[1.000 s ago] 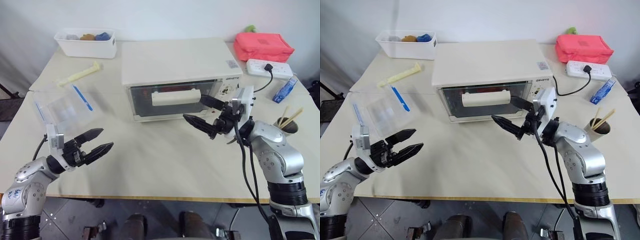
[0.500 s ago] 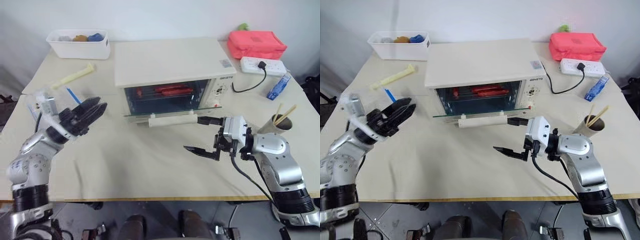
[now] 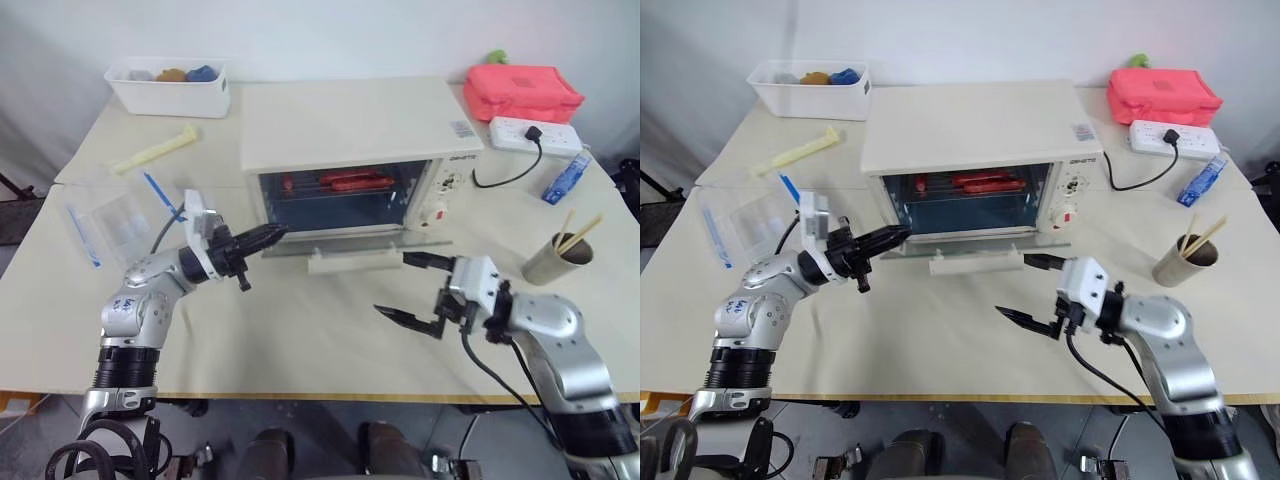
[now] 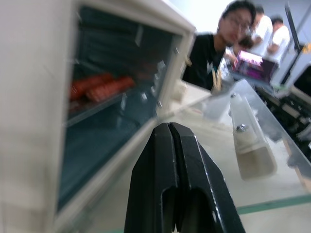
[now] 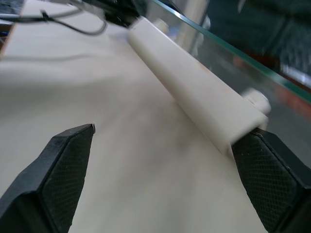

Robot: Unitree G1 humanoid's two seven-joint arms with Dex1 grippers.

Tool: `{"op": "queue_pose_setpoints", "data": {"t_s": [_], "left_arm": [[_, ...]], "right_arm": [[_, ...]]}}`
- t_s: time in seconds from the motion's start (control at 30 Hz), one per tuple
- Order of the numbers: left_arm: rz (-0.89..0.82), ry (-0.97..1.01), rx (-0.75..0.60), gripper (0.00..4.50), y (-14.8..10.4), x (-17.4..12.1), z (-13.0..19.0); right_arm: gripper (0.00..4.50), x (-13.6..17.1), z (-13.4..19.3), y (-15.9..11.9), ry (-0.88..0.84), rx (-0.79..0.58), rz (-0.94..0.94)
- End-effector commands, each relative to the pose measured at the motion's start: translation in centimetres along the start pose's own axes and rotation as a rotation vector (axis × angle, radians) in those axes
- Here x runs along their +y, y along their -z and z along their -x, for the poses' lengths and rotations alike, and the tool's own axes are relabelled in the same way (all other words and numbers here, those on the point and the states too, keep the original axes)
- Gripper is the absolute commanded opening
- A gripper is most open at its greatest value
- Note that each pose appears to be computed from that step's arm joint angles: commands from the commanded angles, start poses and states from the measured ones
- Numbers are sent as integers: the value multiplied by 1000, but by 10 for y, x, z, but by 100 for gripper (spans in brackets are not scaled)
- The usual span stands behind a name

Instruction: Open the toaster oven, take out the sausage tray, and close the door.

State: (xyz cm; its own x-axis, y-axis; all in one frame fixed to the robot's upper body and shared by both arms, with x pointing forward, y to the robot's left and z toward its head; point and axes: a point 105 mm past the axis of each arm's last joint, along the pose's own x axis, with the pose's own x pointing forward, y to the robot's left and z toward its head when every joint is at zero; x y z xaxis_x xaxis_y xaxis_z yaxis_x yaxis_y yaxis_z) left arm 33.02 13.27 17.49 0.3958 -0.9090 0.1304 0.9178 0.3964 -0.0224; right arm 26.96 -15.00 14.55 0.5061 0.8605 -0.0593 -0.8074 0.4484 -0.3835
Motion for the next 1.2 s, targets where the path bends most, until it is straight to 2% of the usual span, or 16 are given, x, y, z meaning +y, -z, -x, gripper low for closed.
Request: {"op": "queue_pose_setpoints", "data": {"t_s": [0.03,0.13,0.27,0.4,0.5,0.53,0.6,0.63,0.73,1.03,1.2], "left_arm": [[-73,35,136,1,24,-6,5],[-74,26,139,1,31,-7,6],[-71,50,197,1,49,-14,10],[-98,21,225,1,61,-16,14],[-94,-24,134,1,50,-17,19],[-84,-21,89,18,44,-19,22],[-87,-49,44,57,36,-20,28],[-88,-58,26,91,31,-22,33],[-103,-97,-7,180,20,-28,53],[-140,-260,-14,443,6,-41,91],[-136,-291,-16,448,11,-42,91]], "right_arm": [[450,-5,49,12,201,102,38],[450,-2,75,17,280,163,63],[450,-10,82,0,333,156,104],[450,-28,44,-32,297,108,273],[450,-52,-9,-35,390,233,470],[450,-53,-26,-36,396,226,478],[450,-46,-58,-51,361,112,500],[450,-45,-74,-55,359,83,536],[450,-43,-115,-43,334,155,666],[450,-62,-173,-51,434,191,959],[450,-72,-187,-45,474,235,1006]]}}
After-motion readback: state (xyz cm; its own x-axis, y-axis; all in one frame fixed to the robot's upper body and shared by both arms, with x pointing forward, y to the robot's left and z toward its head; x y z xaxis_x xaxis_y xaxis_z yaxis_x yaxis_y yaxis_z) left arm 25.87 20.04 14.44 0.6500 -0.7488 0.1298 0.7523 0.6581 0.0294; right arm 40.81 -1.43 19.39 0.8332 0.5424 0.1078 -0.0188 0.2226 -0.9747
